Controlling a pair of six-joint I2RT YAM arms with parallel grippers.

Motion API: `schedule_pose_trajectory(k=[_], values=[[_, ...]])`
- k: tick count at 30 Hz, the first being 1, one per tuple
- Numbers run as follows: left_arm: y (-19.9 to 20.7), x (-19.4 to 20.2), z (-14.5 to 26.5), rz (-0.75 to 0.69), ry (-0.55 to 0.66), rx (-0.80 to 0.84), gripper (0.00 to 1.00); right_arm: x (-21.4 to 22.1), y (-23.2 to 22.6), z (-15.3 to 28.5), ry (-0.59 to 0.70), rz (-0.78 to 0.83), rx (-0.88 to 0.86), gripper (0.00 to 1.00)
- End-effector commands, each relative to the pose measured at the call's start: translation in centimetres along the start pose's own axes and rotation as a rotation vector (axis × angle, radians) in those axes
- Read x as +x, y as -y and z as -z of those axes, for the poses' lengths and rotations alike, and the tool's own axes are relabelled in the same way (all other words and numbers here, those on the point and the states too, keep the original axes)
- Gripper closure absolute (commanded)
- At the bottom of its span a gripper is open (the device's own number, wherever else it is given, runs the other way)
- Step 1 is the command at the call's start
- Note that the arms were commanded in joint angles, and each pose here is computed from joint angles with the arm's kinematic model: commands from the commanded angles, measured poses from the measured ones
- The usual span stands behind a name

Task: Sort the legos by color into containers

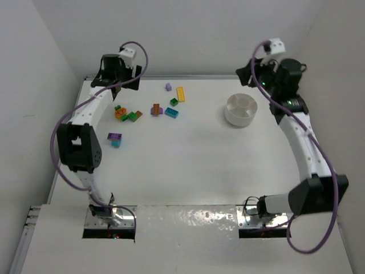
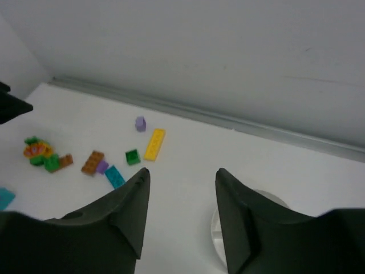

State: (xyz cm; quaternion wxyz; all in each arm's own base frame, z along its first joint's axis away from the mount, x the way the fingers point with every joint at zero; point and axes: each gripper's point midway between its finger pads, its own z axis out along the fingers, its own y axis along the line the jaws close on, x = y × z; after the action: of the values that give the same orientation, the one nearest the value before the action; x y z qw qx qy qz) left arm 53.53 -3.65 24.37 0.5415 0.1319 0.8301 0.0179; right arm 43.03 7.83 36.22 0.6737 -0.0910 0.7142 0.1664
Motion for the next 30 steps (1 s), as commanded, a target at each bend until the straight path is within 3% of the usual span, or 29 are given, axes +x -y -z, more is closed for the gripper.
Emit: schedule_pose_trajectory(k=[1,2,5,6,8,9,10,14,19,30], values=[[2.1,8.5,0.4,0.047,-0.376,0.079,0.22,7.1,-3.2,-2.8,-0.347,0.063,-0.096,0.49],[1.4,8.3,0.2,0.067,-0.367,0.040,0.30,8.7,-5.8,-5.1,-0.424,0.118,-0.154,0.38],[-0.3,8.3,0.8,0.113,-0.337,-0.072,0.29,9.5,-9.4,-8.7,-0.491,0.111,-0.206,0.27],[-0.7,8.3,1.2,0.126,-0.333,-0.093,0.28,13.4,-9.7,-10.8,-0.572,0.077,-0.218,0.26],[-1.1,8.6,2.0,0.142,-0.336,-0.122,0.28,14.3,-11.8,-13.0,-0.580,0.033,-0.273,0.26],[-1.3,8.7,2.4,0.146,-0.340,-0.129,0.28,18.2,-12.3,-14.2,-0.649,0.032,-0.289,0.26],[-1.4,9.4,2.7,0.146,-0.357,-0.142,0.28,19.5,-12.7,-14.8,-0.667,0.037,-0.292,0.28],[-2.1,10.6,3.7,0.157,-0.384,-0.185,0.27,24.6,-16.1,-16.7,-0.714,0.112,-0.356,0.30],[-2.3,11.8,4.3,0.203,-0.416,-0.227,0.25,30.7,-17.2,-18.2,-0.746,0.148,-0.361,0.22],[-2.9,12.6,4.6,0.190,-0.424,-0.265,0.24,37.2,-17.8,-20.0,-0.756,0.151,-0.314,0.25]])
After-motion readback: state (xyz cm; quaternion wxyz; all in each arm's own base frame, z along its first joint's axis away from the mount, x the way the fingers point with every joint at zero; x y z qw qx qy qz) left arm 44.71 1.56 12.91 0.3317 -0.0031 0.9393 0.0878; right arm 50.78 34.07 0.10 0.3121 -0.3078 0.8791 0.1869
